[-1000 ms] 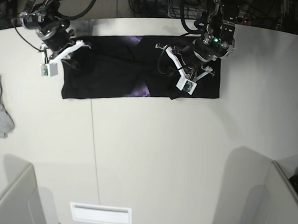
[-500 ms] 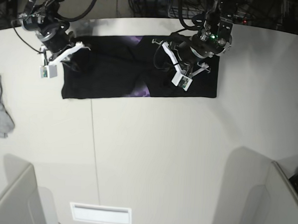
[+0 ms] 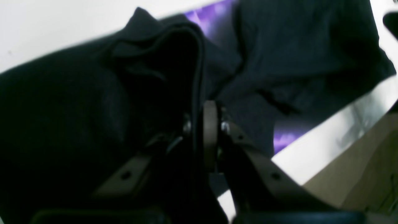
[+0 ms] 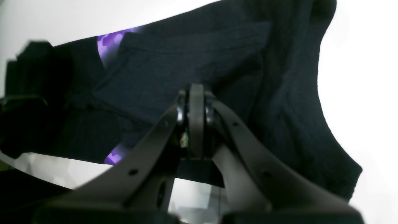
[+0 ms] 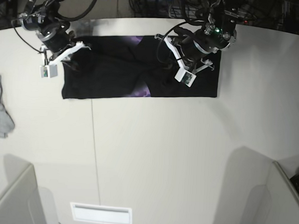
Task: Fold the T-shirt properly
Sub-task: 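Press the folded end flat with the left gripper and open it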
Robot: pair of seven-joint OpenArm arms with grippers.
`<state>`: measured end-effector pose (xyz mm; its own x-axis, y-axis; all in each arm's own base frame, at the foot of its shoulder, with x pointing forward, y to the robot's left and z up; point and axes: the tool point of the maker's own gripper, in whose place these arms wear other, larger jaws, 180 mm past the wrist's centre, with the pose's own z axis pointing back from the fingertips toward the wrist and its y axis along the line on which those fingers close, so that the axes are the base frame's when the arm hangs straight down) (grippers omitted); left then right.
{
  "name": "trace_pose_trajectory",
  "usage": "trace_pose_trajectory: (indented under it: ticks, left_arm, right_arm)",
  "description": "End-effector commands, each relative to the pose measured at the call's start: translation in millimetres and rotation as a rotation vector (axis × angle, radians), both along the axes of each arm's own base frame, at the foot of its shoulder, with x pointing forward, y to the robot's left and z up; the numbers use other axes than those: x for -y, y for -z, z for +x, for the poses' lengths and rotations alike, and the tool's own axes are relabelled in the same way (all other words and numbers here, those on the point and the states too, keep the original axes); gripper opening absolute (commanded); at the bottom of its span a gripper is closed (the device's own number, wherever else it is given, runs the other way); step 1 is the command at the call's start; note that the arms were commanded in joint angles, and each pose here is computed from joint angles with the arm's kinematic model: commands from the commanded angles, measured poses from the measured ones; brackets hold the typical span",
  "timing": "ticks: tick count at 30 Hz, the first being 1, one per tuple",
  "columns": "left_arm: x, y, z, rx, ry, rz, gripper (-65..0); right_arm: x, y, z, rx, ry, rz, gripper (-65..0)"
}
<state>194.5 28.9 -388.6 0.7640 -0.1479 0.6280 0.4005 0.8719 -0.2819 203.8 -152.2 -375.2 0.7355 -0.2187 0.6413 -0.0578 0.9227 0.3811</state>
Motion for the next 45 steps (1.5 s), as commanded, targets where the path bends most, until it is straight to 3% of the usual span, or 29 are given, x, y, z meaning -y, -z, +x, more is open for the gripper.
trace_pose_trajectory:
  ticks: [1, 26, 31, 36, 42, 45]
  left_arm:
    - [4, -10, 6, 0.039, -0.004, -0.027, -65.0]
    - [6, -16, 19, 0.067, -0.005, -0.033, -64.8]
    - [7, -16, 19, 0.066, -0.002, -0.034, -45.7]
    - [42, -13, 11, 0.055, 0.107, -0.065, -33.9]
    - [82, -7, 6, 0.038, 0.234, -0.087, -31.4]
    - [87, -20, 9, 0.076, 0.246, -0.1, -31.6]
  right_arm:
    - [4, -8, 6, 0.031, 0.027, 0.007, -65.0]
    - [4, -7, 7, 0.02, 0.049, 0.017, -65.0]
    - [3, -7, 7, 0.02, 0.048, 0.017, -65.0]
    - [3, -7, 7, 0.02, 0.048, 0.017, -65.0]
    - [4, -7, 6, 0.019, 0.049, 0.017, -65.0]
    - [6, -7, 5, 0.018, 0.055, 0.015, -65.0]
